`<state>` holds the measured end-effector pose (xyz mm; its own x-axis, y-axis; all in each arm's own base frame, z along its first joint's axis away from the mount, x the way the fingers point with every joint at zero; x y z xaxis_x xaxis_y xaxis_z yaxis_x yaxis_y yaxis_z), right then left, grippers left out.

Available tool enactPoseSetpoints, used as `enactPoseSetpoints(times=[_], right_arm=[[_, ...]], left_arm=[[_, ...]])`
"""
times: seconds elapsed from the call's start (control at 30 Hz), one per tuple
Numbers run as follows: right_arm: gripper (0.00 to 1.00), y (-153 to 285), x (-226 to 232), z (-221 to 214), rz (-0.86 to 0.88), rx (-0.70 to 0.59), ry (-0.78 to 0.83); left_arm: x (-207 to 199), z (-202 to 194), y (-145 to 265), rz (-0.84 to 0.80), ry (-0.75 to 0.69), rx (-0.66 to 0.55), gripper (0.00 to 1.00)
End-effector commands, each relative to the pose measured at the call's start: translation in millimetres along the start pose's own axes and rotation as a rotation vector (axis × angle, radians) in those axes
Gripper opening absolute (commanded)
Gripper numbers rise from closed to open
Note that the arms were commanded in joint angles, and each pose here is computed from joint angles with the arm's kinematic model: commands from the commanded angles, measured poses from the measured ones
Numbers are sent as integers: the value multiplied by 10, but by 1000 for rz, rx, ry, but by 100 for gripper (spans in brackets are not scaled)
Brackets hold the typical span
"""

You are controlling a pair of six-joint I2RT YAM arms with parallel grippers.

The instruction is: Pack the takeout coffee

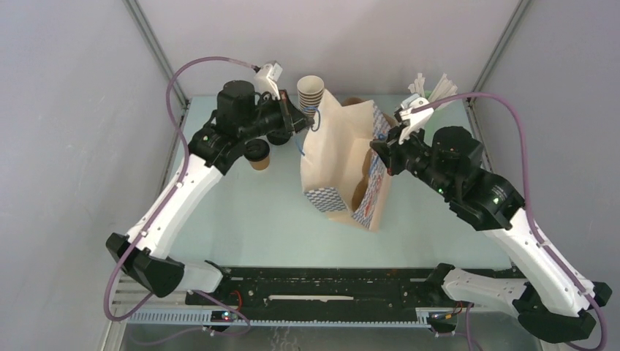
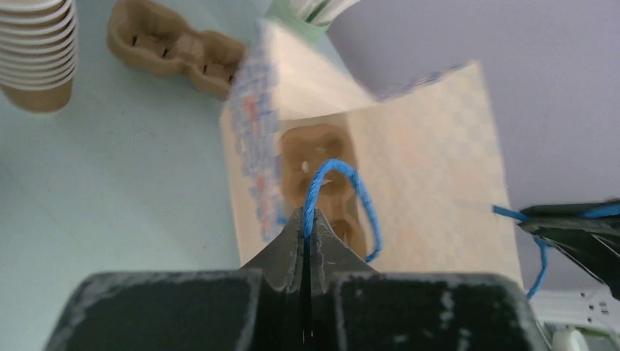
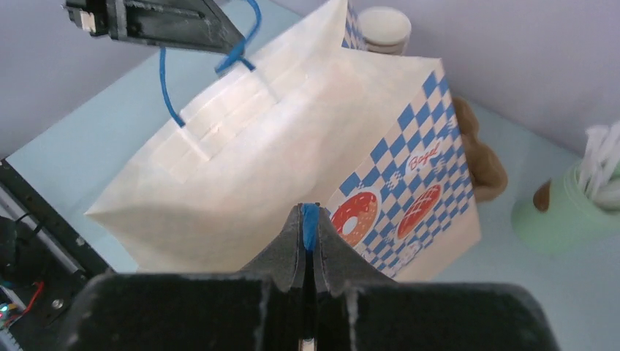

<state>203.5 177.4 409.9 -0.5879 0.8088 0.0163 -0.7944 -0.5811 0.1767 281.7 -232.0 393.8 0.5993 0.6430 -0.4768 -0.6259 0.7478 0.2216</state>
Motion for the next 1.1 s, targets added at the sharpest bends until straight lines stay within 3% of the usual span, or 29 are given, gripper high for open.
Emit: enactPoseSetpoints(times=[0.0, 0.1, 0.17, 0.23, 0.37, 0.47, 0.67, 0.93, 1.07], right_arm=[[0, 5, -153, -603, -70, 303, -168], [0, -113, -390, -1007, -150, 431, -273], [0, -131, -465, -989, -155, 465, -339], [0, -112, -478, -750, -142, 419, -352], [0, -28, -388, -281, -76, 322, -325], [0, -1, -326, -116, -42, 296, -343], [0, -115, -516, -838, -129, 386, -416], [0, -113, -402, -772, -38, 344, -371], [0, -144, -224, -739, 43, 247, -238]], left_arm=[[326, -108, -101, 177, 150, 109, 0], [504, -173, -329, 236, 248, 204, 0], [506, -151, -410, 248, 294, 322, 0], [456, -61, -488, 230, 302, 393, 0], [163, 365, -345, 153, 275, 291, 0], [107, 433, -237, 147, 277, 244, 0], [598, -129, -388, 247, 415, 363, 0], [162, 160, -296, 57, 231, 227, 0], [-122, 271, -219, -31, 23, 139, 0]])
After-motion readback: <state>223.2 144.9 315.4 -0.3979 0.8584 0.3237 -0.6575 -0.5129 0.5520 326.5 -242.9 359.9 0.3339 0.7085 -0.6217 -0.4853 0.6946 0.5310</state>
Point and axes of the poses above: each gripper's point midway between its finger pads, its own y axis back along the fingers, its own x axis along the line the jaws close on, z = x × y, the point moved 5 cm from there along y, back along the fingers, and after that the axes turned 3 degrees about -y, right-handed, at the moved point
